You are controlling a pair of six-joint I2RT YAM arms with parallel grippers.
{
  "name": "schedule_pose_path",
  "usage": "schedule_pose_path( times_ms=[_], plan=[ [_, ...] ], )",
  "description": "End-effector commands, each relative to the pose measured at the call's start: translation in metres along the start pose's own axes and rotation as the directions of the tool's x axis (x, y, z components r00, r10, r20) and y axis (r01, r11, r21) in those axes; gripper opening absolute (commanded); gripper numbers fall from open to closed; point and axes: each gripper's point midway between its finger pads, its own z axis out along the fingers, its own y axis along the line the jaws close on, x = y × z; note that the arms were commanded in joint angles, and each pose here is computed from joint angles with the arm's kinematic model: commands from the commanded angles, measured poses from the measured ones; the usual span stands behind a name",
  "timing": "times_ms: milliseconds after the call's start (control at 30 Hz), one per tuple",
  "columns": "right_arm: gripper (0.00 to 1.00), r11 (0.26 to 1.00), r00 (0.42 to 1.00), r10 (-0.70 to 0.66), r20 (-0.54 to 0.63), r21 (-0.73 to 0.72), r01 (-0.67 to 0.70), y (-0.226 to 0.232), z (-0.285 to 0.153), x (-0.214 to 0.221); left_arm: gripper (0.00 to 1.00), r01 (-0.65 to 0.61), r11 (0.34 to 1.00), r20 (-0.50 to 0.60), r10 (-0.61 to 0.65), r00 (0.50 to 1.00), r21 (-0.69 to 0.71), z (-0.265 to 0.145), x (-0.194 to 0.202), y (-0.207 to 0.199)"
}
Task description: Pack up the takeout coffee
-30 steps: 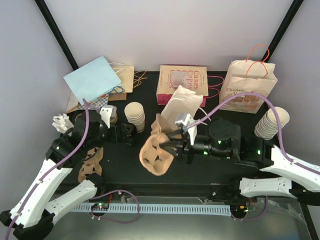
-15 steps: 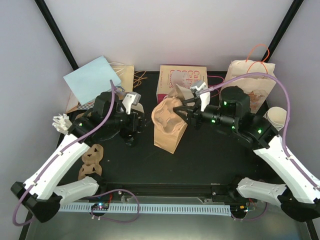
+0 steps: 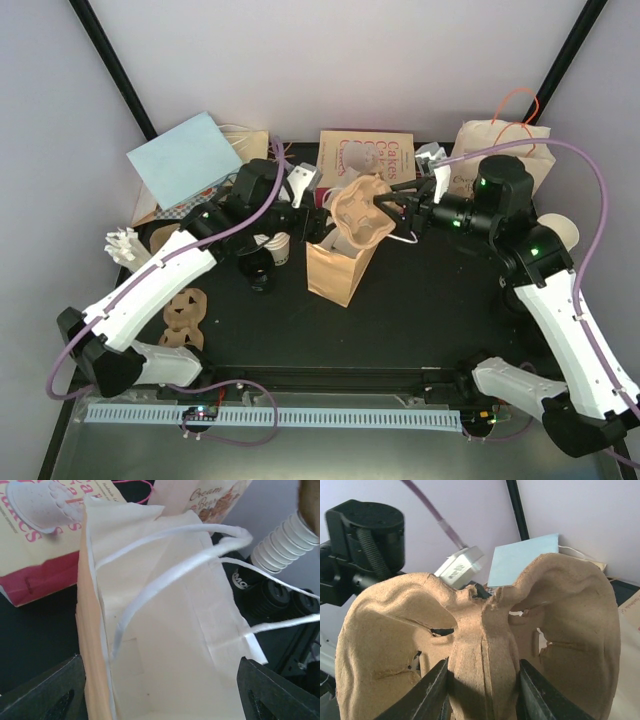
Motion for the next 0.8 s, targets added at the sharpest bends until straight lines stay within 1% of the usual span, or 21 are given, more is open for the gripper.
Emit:
schedule_pose_path(
  times_ms=[0, 67, 133, 233, 300, 433, 467, 500, 567, 767],
  plan=[
    [0.34, 0.997, 1.000, -0.024, 0.019, -0.071, 0.025, 0.013, -0.006, -0.003, 0.84, -0.023, 0.992, 0.026, 0.027, 0.999, -0.128, 0.005, -0.016, 0.017],
    [0.34, 0.996, 1.000, -0.031, 0.003, -0.082, 0.031, 0.012, -0.003, 0.001, 0.76, 0.012, 0.982, 0.029, -0.007, 1.000, -0.187, 0.009, -0.019, 0.030],
    [0.34, 0.994, 0.999, -0.045, -0.009, -0.096, 0.044, 0.012, 0.000, 0.003, 0.63, 0.047, 0.980, 0.036, -0.040, 0.999, -0.192, 0.010, -0.023, 0.034],
    [0.34, 0.994, 0.996, -0.081, -0.025, -0.072, 0.079, 0.004, 0.004, 0.007, 0.44, 0.082, 0.985, 0.054, -0.075, 0.996, -0.152, 0.012, -0.028, 0.033],
    [0.34, 0.994, 0.994, -0.101, -0.038, -0.044, 0.099, -0.004, 0.006, 0.010, 0.29, 0.099, 0.988, 0.056, -0.092, 0.994, -0.122, 0.014, -0.030, 0.032],
    [0.34, 0.991, 0.989, -0.132, -0.066, 0.013, 0.133, -0.020, 0.012, 0.016, 0.05, 0.129, 0.987, 0.043, -0.126, 0.991, -0.091, 0.017, -0.029, 0.035],
    [0.34, 0.990, 0.988, -0.137, -0.074, 0.024, 0.140, -0.024, 0.014, 0.017, 0.02, 0.138, 0.987, 0.039, -0.136, 0.990, -0.085, 0.017, -0.029, 0.036],
    [0.34, 0.989, 0.987, -0.140, -0.084, 0.034, 0.144, -0.028, 0.016, 0.018, 0.02, 0.145, 0.986, 0.036, -0.143, 0.989, -0.078, 0.017, -0.029, 0.037],
    [0.34, 0.987, 0.984, -0.150, -0.099, 0.040, 0.155, -0.034, 0.021, 0.019, 0.02, 0.154, 0.986, 0.033, -0.152, 0.988, -0.063, 0.017, -0.028, 0.037],
    [0.34, 0.990, 0.978, -0.138, -0.157, -0.014, 0.138, -0.040, 0.041, 0.022, 0.02, 0.174, 0.984, 0.022, -0.173, 0.985, -0.034, 0.018, -0.025, 0.037]
  ],
)
